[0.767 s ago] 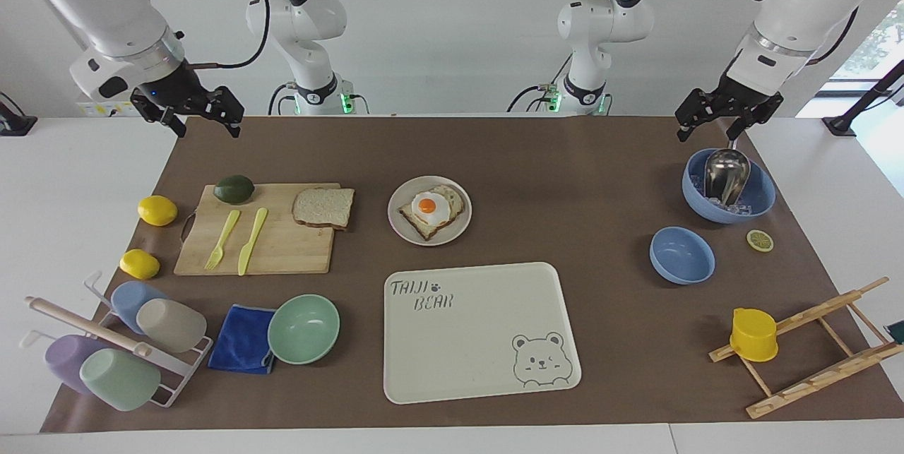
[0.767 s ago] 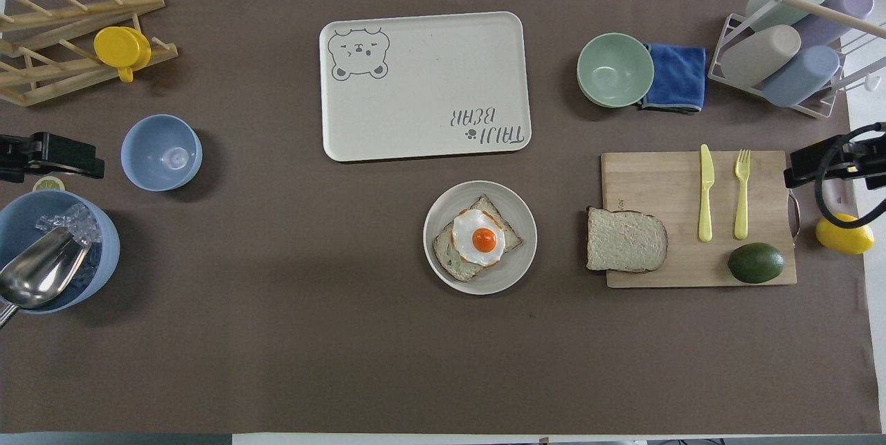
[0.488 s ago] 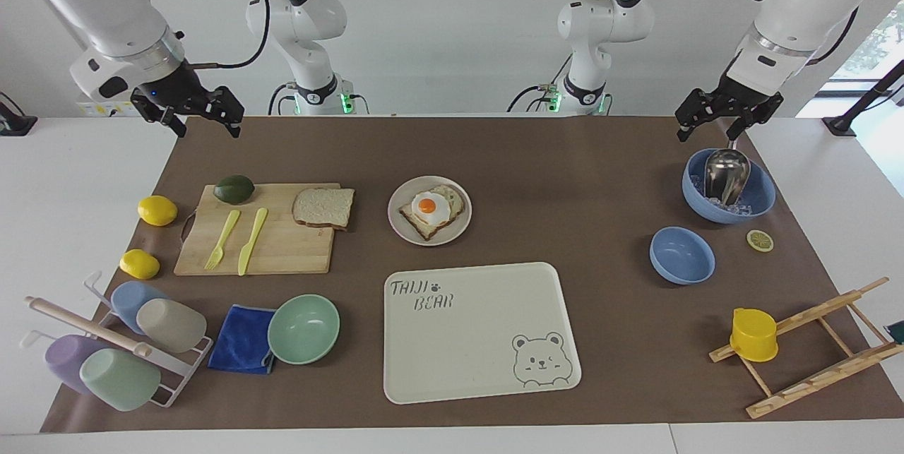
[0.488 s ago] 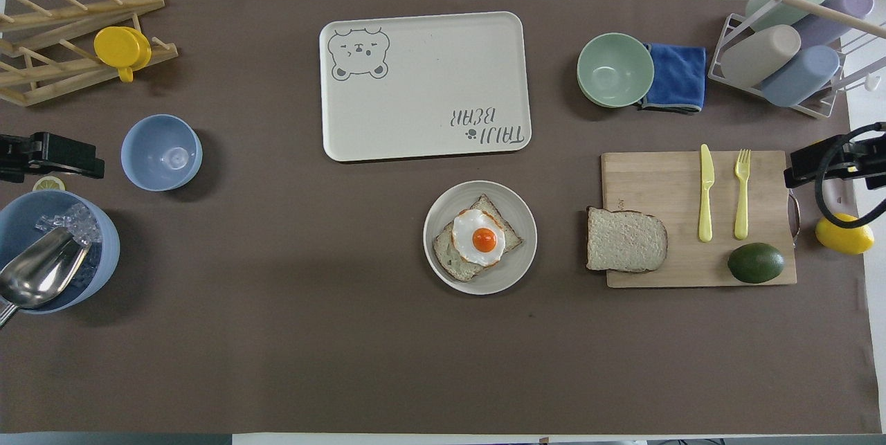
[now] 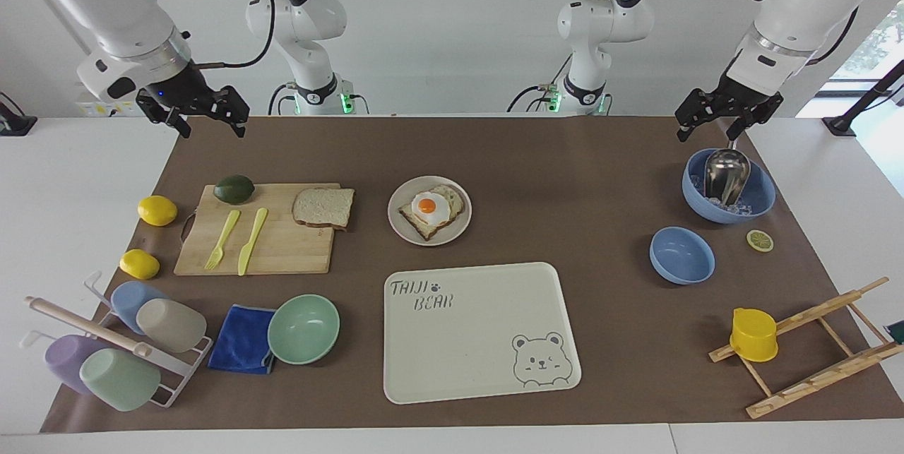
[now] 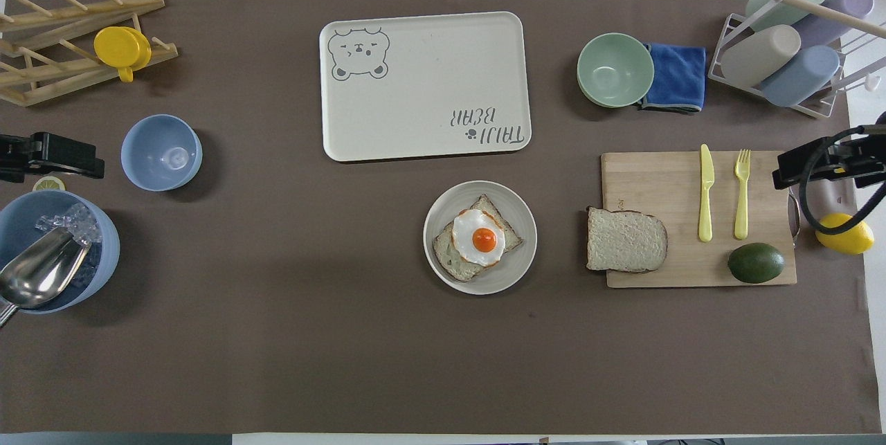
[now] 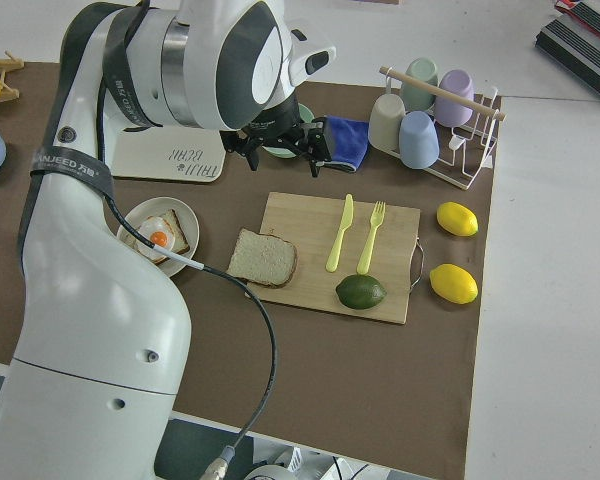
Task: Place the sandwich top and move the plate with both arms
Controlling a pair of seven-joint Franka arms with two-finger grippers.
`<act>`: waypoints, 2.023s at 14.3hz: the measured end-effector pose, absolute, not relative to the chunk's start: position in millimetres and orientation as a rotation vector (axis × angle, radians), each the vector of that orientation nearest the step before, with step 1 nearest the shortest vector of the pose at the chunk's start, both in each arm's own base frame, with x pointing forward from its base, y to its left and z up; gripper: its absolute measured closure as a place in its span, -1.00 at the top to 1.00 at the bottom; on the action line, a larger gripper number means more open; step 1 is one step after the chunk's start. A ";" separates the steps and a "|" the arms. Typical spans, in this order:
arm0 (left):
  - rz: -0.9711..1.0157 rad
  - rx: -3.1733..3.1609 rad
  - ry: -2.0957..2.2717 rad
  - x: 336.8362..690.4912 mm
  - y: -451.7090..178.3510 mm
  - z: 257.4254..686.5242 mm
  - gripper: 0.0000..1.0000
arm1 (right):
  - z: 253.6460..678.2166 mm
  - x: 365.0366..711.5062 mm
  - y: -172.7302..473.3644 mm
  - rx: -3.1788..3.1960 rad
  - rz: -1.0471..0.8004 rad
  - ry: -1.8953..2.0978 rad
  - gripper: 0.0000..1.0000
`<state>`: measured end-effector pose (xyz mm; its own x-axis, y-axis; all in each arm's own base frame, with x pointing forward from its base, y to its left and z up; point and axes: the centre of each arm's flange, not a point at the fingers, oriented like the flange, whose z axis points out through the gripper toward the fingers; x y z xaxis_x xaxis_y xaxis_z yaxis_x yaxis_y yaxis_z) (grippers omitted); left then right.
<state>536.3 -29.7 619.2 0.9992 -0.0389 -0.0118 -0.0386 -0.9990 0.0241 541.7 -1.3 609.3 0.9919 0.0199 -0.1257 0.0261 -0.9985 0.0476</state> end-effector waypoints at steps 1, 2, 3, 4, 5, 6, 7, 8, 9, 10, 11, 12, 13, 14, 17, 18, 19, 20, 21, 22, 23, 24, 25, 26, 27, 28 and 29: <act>-0.019 3.117 -0.060 536.3 -29.7 619.2 1.00 | 605.4 543.2 16.9 3.040 -0.192 0.065 1.00; -0.019 3.117 -0.060 536.3 -29.7 619.2 1.00 | 597.7 545.4 40.2 2.994 -0.193 0.090 1.00; -0.019 3.117 -0.060 536.3 -29.7 619.2 1.00 | 586.1 547.5 66.6 2.951 -0.203 0.102 1.00; -0.019 3.117 -0.060 536.3 -29.7 619.2 1.00 | 570.7 549.8 93.6 2.914 -0.216 0.091 1.00; -0.019 3.117 -0.060 536.3 -29.7 619.2 1.00 | 553.1 552.2 118.7 2.886 -0.230 0.068 1.00; -0.019 3.117 -0.060 536.3 -29.7 619.2 1.00 | 532.5 555.2 142.9 2.857 -0.242 0.039 1.00; -0.019 3.117 -0.060 536.3 -29.7 619.2 1.00 | 512.3 557.4 162.7 2.837 -0.250 -0.001 1.00; -0.019 3.117 -0.060 536.3 -29.7 619.2 1.00 | 490.8 557.9 180.3 2.823 -0.252 -0.034 1.00; -0.019 3.117 -0.060 536.3 -29.7 619.2 1.00 | 466.4 555.6 196.1 2.815 -0.246 -0.051 1.00; -0.019 3.117 -0.060 536.3 -29.7 619.2 1.00 | 440.6 550.0 206.5 2.811 -0.237 -0.064 1.00; -0.019 3.117 -0.060 536.3 -29.7 619.2 1.00 | 415.2 543.1 210.5 2.808 -0.233 -0.081 1.00; -0.019 3.117 -0.060 536.3 -29.7 619.2 1.00 | 393.4 536.5 209.9 2.801 -0.240 -0.099 1.00; -0.019 3.117 -0.060 536.3 -29.7 619.2 1.00 | 376.5 531.3 207.1 2.792 -0.248 -0.112 1.00; -0.019 3.117 -0.060 536.3 -29.7 619.2 1.00 | 365.3 528.3 204.7 2.787 -0.246 -0.116 1.00; -0.019 3.117 -0.060 536.3 -29.7 619.2 1.00 | 336.2 518.5 200.1 2.788 -0.241 -0.099 1.00; -0.019 3.117 -0.060 536.3 -29.7 619.2 1.00 | 326.5 513.8 197.9 2.778 -0.243 -0.091 1.00; -0.019 3.117 -0.060 536.3 -29.7 619.2 1.00 | 319.0 509.8 196.3 2.773 -0.249 -0.087 1.00; -0.019 3.117 -0.060 536.3 -29.7 619.2 1.00 | 313.3 506.9 195.1 2.772 -0.252 -0.082 1.00; -0.019 3.117 -0.060 536.3 -29.7 619.2 1.00 | 308.3 505.0 193.5 2.775 -0.251 -0.080 1.00; -0.019 3.117 -0.060 536.3 -29.7 619.2 1.00 | 303.1 503.1 191.4 2.780 -0.249 -0.080 1.00; -0.019 3.117 -0.060 536.3 -29.7 619.2 1.00 | 298.6 501.0 189.4 2.781 -0.253 -0.079 1.00; -0.019 3.117 -0.060 536.3 -29.7 619.2 1.00 | 295.4 498.9 188.2 2.779 -0.258 -0.078 1.00; -0.019 3.117 -0.060 536.3 -29.7 619.2 1.00 | 293.5 497.6 187.8 2.778 -0.262 -0.077 1.00; -0.019 3.117 -0.060 536.3 -29.7 619.2 1.00 | 292.0 496.6 187.1 2.776 -0.265 -0.076 1.00; -0.019 3.117 -0.060 536.3 -29.7 619.2 1.00 | 290.7 495.9 185.8 2.774 -0.270 -0.078 1.00; -0.019 3.117 -0.060 536.3 -29.7 619.2 1.00 | 289.5 495.5 183.8 2.771 -0.273 -0.079 1.00; -0.019 3.117 -0.060 536.3 -29.7 619.2 1.00 | 288.3 495.3 181.4 2.766 -0.274 -0.079 1.00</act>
